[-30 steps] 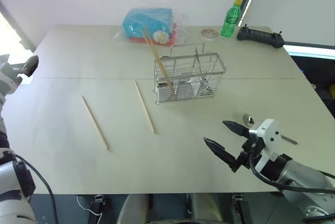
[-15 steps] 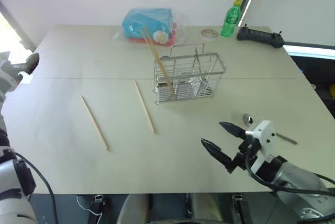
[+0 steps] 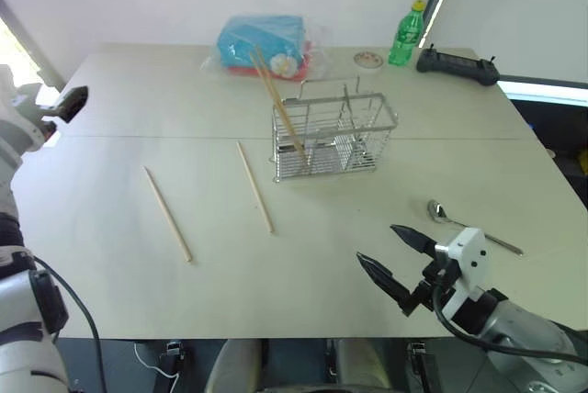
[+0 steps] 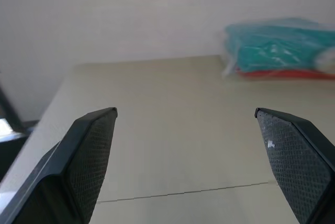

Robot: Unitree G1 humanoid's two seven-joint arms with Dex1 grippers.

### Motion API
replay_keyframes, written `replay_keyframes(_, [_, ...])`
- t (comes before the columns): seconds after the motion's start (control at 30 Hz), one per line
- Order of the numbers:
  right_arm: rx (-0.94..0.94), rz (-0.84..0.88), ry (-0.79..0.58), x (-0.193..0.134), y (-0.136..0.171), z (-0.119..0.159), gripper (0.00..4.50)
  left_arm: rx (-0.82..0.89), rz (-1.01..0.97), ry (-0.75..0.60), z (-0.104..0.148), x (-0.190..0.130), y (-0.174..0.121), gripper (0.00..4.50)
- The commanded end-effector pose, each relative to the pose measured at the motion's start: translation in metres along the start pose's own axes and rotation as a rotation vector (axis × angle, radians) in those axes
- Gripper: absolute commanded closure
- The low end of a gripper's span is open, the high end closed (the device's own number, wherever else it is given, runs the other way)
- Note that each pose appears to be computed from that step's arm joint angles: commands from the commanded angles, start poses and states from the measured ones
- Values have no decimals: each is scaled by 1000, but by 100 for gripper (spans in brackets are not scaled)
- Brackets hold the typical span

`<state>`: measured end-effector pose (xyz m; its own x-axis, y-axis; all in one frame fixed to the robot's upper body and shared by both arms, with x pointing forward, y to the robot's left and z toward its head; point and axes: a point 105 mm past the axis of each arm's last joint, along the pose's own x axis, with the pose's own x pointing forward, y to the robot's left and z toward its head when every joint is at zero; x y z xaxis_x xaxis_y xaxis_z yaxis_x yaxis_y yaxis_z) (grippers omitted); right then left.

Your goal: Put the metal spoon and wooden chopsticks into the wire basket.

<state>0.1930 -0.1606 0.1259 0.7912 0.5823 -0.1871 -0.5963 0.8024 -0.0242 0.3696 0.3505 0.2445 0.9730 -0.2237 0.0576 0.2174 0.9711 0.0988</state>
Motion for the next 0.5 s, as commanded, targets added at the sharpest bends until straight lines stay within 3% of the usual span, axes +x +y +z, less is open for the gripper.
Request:
replay_keyframes(0.03, [-107,-43,-5,-16,-20,17,0,8,-310,25,17,-2,-57,5])
replay_keyframes(0.2, [-215,-118,94,-50,-65,28,0,48,-708,147,20,-31,-126,5])
replay_keyframes(0.33, [-279,-172,167,-74,-95,37,0,65,-923,227,22,-56,-158,5])
replay_keyframes(0.5, [-294,-203,219,-92,-119,37,0,99,-1056,262,22,-69,-182,5])
